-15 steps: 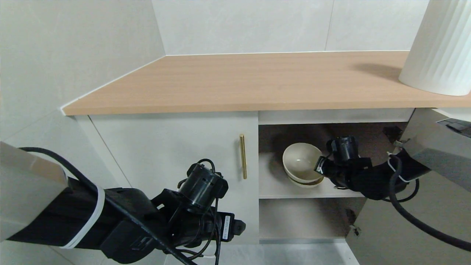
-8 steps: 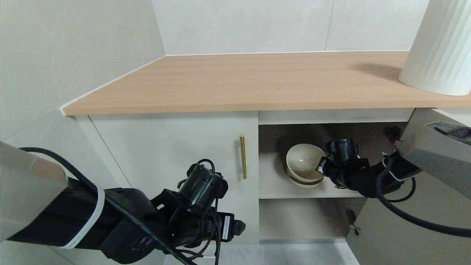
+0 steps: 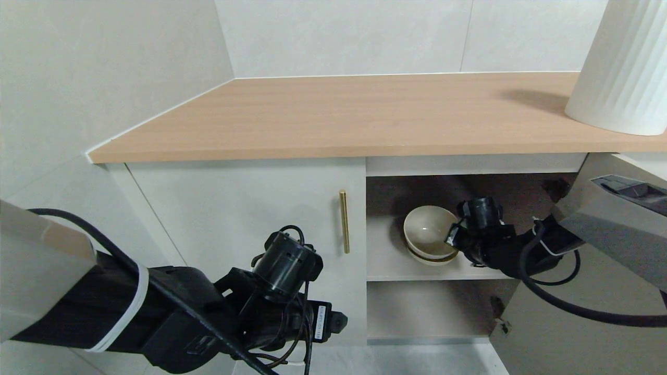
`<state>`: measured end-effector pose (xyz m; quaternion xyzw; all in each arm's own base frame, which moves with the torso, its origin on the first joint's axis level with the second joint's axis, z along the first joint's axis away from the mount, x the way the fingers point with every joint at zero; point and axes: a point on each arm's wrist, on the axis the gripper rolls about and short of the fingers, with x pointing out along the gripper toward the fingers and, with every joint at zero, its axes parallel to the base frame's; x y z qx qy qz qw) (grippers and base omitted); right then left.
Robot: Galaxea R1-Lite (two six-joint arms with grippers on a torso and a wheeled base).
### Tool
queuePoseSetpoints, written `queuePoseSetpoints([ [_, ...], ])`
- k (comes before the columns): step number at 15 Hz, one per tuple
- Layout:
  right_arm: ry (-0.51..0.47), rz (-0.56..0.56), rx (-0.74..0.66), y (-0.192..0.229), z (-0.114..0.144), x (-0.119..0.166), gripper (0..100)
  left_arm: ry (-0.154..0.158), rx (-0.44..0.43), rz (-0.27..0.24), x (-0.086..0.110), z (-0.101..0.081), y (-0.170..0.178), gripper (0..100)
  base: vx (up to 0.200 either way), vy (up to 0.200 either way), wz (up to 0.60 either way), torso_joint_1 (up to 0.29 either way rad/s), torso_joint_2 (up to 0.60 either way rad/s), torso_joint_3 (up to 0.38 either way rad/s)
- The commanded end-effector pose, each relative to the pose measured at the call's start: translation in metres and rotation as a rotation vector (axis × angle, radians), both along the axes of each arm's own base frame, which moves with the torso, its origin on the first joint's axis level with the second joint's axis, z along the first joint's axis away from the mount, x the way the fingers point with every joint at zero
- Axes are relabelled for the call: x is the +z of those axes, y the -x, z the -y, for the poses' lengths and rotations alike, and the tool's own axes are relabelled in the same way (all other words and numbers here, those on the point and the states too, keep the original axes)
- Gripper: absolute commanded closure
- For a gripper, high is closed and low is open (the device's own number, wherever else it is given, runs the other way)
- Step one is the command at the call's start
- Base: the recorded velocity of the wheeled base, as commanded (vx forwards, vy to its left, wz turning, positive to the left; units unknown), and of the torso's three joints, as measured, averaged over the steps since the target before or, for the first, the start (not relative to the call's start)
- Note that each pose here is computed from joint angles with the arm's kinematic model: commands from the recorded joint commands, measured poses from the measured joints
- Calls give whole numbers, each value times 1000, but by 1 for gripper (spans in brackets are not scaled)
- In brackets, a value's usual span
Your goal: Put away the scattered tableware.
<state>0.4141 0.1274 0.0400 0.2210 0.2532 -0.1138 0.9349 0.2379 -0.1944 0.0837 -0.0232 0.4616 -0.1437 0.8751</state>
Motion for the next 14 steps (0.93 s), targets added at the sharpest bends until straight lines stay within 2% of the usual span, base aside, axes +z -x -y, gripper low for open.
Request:
queuePoseSetpoints([
  [1, 0, -2, 0, 0, 0, -1, 100, 0, 0, -1, 0, 0, 0, 0, 0, 0, 0, 0, 0, 0],
  [2, 2, -8, 0, 0, 0, -2, 100, -1, 0, -2, -1, 0, 0, 0, 0, 0, 0, 0, 0, 0],
  [3, 3, -9, 0, 0, 0, -2, 0, -1, 0, -2, -1, 0, 0, 0, 0, 0, 0, 0, 0, 0],
  [12, 9, -27, 11, 11, 2, 7, 0, 2, 7, 4, 1, -2, -1, 0, 0, 0, 0, 0, 0, 0],
  [14, 4, -38, 31, 26, 5, 23, 0, 16, 38, 37, 13, -10, -2, 0, 0, 0, 0, 0, 0, 0],
])
